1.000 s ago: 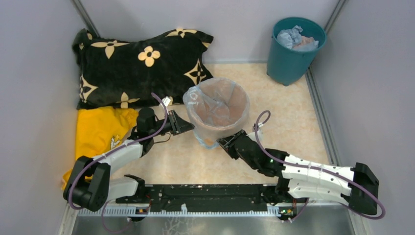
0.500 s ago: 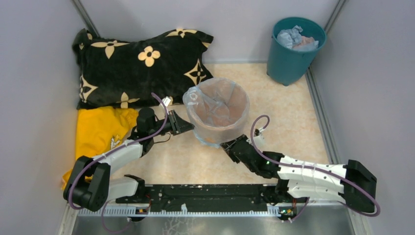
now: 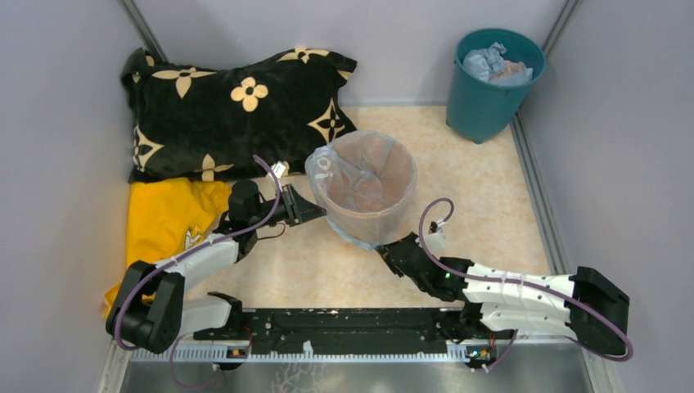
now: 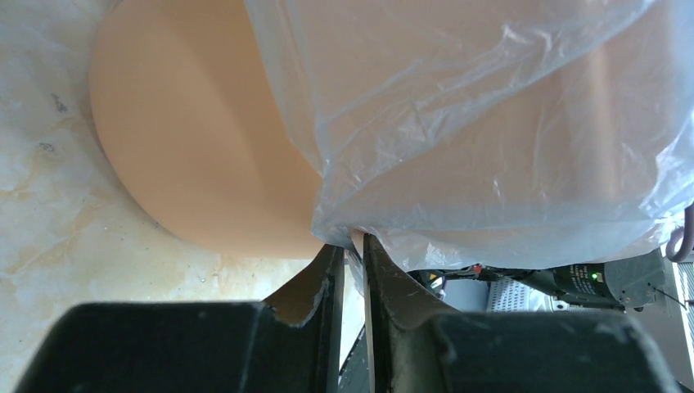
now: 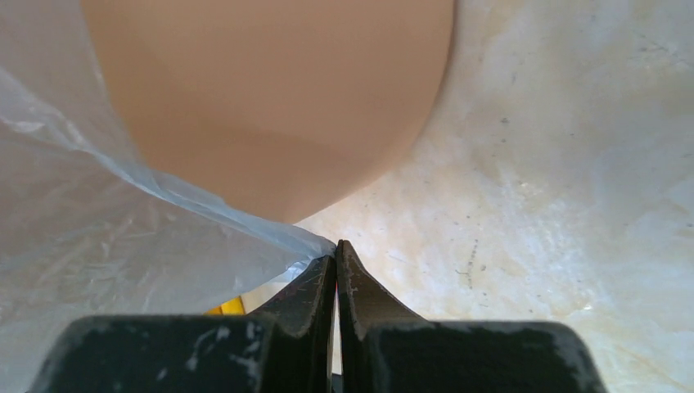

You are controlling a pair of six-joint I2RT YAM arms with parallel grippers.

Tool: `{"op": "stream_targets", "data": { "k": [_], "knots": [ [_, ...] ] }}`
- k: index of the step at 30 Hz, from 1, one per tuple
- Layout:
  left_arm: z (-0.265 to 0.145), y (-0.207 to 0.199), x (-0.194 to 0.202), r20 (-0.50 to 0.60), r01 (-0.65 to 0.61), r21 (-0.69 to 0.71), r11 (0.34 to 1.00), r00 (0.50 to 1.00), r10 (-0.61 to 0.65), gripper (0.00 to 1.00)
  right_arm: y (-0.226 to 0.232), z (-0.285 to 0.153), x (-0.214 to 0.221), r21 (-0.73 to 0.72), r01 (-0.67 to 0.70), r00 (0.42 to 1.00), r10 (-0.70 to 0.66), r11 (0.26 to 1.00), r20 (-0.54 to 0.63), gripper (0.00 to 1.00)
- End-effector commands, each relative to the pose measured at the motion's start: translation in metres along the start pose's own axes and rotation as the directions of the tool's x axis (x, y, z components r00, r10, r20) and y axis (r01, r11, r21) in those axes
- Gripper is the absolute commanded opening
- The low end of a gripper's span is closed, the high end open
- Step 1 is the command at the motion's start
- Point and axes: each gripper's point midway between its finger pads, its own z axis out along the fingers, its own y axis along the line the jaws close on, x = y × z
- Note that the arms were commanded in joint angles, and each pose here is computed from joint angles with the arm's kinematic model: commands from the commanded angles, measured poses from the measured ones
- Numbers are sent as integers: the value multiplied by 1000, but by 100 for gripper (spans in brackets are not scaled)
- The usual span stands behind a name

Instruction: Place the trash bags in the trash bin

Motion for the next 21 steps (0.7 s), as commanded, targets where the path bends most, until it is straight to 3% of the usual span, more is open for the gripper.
{"op": "stream_targets", "data": {
  "k": [1,13,21],
  "knots": [
    [0,-4,2,-7,-38,26,999,999,38,20,-3,1,-2,-7,-17,1000,17,1000,19,0],
    [-6,13,22,-43,-9,-23,1000,999,8,20,-11,-3,-11,15,49,997,-50,999,52,0],
    [-17,36,52,-69,42,-76,996,996,-47,20,16,-5,-5,-43,100,995,-98,994,32,31]
  ]
}}
